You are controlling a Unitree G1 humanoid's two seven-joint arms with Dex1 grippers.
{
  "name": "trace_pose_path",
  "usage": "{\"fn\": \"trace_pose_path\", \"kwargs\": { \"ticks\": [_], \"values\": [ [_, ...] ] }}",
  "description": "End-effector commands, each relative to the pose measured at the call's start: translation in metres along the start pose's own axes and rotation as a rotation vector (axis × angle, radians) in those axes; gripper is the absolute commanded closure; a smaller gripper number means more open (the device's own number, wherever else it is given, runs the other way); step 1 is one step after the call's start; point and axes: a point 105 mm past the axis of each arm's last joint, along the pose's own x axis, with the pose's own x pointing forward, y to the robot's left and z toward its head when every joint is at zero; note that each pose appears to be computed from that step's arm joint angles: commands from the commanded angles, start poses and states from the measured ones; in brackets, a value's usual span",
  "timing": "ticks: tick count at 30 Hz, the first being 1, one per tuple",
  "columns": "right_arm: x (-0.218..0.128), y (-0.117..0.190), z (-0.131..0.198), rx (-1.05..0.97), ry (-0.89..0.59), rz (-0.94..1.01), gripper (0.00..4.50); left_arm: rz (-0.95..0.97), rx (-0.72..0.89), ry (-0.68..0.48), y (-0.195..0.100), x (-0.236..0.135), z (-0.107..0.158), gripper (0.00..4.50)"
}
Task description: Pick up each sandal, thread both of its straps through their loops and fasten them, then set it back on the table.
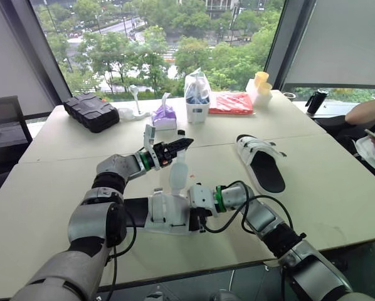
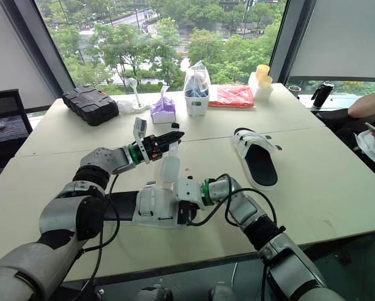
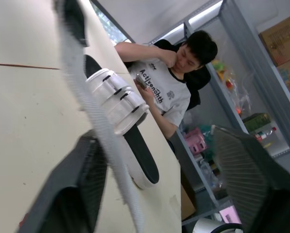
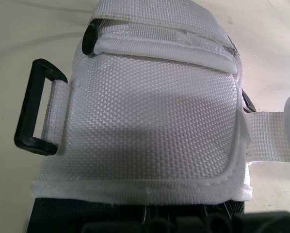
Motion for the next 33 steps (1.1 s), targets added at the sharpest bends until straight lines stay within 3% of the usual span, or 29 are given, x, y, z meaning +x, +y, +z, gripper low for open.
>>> {"fn": "trace_pose_path", "kwargs": {
  "ticks": [1, 4, 7, 10, 19, 33],
  "values": [
    [-0.001, 0.017, -0.044, 0.102, 0.160, 0.028, 4.50, -0.063, 0.096, -0.031, -0.019, -0.003, 0.021, 3.02],
    [-0.001, 0.018, -0.044, 0.101, 0.160, 0.030, 4.50, -0.078, 0.104, -0.040, -0.022, -0.006, 0.023, 4.49],
    [-0.001, 0.018, -0.043, 0.102, 0.158, 0.031, 4.50, -0.128, 0.143, -0.030, -0.032, -0.013, 0.024, 4.49],
    [-0.001, 0.020, -0.044, 0.100, 0.160, 0.035, 4.50, -0.220, 0.293, 0.055, -0.047, -0.024, 0.010, 4.49],
    [0.000, 0.025, -0.044, 0.109, 0.156, 0.046, 4.50, -0.450, 0.625, 0.413, -0.088, -0.073, -0.064, 4.49],
    [0.000, 0.026, -0.044, 0.112, 0.155, 0.055, 4.50, -0.495, 0.887, 0.642, -0.074, -0.111, -0.112, 4.49]
  ]
}}
